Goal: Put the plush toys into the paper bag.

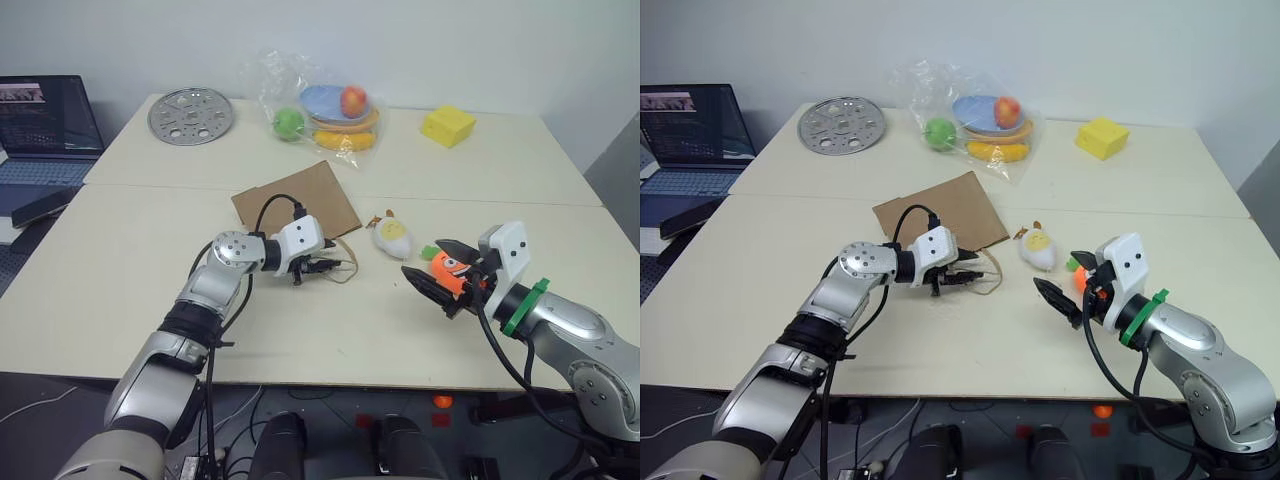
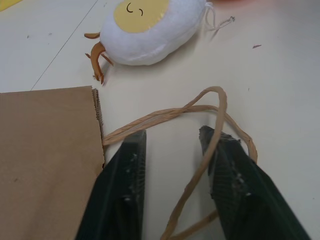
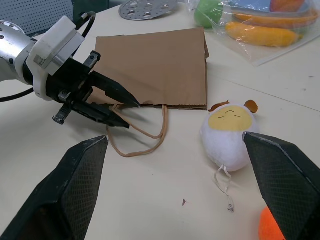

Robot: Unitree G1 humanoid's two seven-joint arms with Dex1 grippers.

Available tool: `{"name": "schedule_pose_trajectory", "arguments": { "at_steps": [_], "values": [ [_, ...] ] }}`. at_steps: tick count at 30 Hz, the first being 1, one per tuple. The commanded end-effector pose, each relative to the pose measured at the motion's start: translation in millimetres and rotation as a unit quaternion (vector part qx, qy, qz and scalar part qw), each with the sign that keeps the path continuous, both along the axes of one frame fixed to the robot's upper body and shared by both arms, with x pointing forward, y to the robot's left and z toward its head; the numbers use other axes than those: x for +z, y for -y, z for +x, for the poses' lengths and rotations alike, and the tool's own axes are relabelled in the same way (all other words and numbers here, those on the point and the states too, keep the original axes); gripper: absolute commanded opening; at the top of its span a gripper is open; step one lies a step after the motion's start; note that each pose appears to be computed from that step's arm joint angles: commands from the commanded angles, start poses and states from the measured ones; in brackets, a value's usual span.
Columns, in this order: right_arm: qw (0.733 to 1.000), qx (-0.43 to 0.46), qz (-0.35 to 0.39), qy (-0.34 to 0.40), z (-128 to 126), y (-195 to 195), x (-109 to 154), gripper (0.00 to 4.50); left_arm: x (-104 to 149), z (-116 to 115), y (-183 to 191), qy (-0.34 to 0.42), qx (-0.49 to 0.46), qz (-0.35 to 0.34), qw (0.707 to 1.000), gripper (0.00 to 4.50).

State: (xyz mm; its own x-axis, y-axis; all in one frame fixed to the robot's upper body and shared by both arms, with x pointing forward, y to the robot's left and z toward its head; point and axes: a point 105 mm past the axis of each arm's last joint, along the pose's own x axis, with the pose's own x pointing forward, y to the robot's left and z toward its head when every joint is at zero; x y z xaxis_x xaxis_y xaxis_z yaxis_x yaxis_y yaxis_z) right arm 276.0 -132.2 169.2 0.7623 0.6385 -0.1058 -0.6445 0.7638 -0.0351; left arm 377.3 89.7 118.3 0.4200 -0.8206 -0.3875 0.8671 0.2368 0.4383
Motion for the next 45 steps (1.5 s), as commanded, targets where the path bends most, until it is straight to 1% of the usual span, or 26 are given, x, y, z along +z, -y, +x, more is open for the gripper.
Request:
{"name": "schedule_pose_trajectory", "arguments": {
  "at_steps": [1, 3, 7, 10, 11, 14, 16, 19, 24, 28, 30, 32, 36, 39, 41, 43, 45],
  "values": [
    [1.000, 0.000, -0.005, 0.031, 0, 1, 13, 4.50, 19, 0, 4, 0.022, -0.029, -0.006, 0.999, 0.59],
    [0.999, 0.002, -0.008, 0.032, 0, 1, 14, 4.50, 28, -2, 5, 0.015, -0.041, -0.019, 0.999, 0.04],
    [0.999, 0.006, -0.010, 0.040, 3, 1, 19, 4.50, 54, -7, 6, 0.004, -0.074, -0.056, 0.996, 0.04],
    [0.999, 0.014, -0.003, 0.049, 8, -5, 27, 4.50, 99, -2, 5, 0.004, -0.071, -0.126, 0.989, 0.04],
    [0.999, 0.015, -0.001, 0.050, 9, -7, 28, 4.50, 108, -1, 4, 0.005, -0.069, -0.143, 0.987, 0.04],
    [0.998, 0.030, 0.007, 0.058, 15, -21, 35, 4.50, 128, -10, 1, -0.013, -0.095, -0.172, 0.980, 0.04],
    [0.997, 0.036, 0.010, 0.060, 18, -27, 37, 4.50, 135, -13, -1, -0.022, -0.100, -0.183, 0.978, 0.04],
    [0.995, 0.060, 0.029, 0.068, 24, -44, 46, 3.95, 138, -15, -7, -0.027, -0.101, -0.185, 0.977, 0.00],
    [0.994, 0.082, 0.039, 0.060, 43, -76, 49, 2.22, 137, -23, -13, -0.039, -0.110, -0.181, 0.977, 0.00],
    [0.994, 0.098, 0.029, 0.042, 54, -96, 38, 0.74, 140, -26, -15, -0.041, -0.106, -0.192, 0.975, 0.00],
    [0.993, 0.117, 0.019, 0.030, 55, -109, 27, 0.04, 145, -30, -18, -0.041, -0.105, -0.206, 0.972, 0.00],
    [0.992, 0.126, 0.015, 0.022, 60, -121, 17, 0.04, 146, -34, -20, -0.037, -0.105, -0.206, 0.972, 0.00],
    [0.990, 0.133, 0.040, 0.004, 69, -139, 9, 0.04, 147, -44, -21, -0.039, -0.109, -0.203, 0.972, 0.00],
    [0.992, 0.121, 0.028, 0.000, 78, -154, -6, 0.04, 148, -52, -27, -0.047, -0.105, -0.209, 0.971, 0.00],
    [0.993, 0.113, 0.013, -0.008, 80, -161, -20, 0.04, 146, -56, -32, -0.051, -0.099, -0.207, 0.972, 0.00],
    [0.994, 0.108, 0.001, -0.024, 79, -165, -36, 0.04, 146, -55, -36, -0.046, -0.083, -0.209, 0.973, 0.00],
    [0.994, 0.099, -0.023, -0.034, 79, -164, -52, 0.04, 148, -48, -41, -0.023, -0.054, -0.213, 0.975, 0.00]
  ]
}}
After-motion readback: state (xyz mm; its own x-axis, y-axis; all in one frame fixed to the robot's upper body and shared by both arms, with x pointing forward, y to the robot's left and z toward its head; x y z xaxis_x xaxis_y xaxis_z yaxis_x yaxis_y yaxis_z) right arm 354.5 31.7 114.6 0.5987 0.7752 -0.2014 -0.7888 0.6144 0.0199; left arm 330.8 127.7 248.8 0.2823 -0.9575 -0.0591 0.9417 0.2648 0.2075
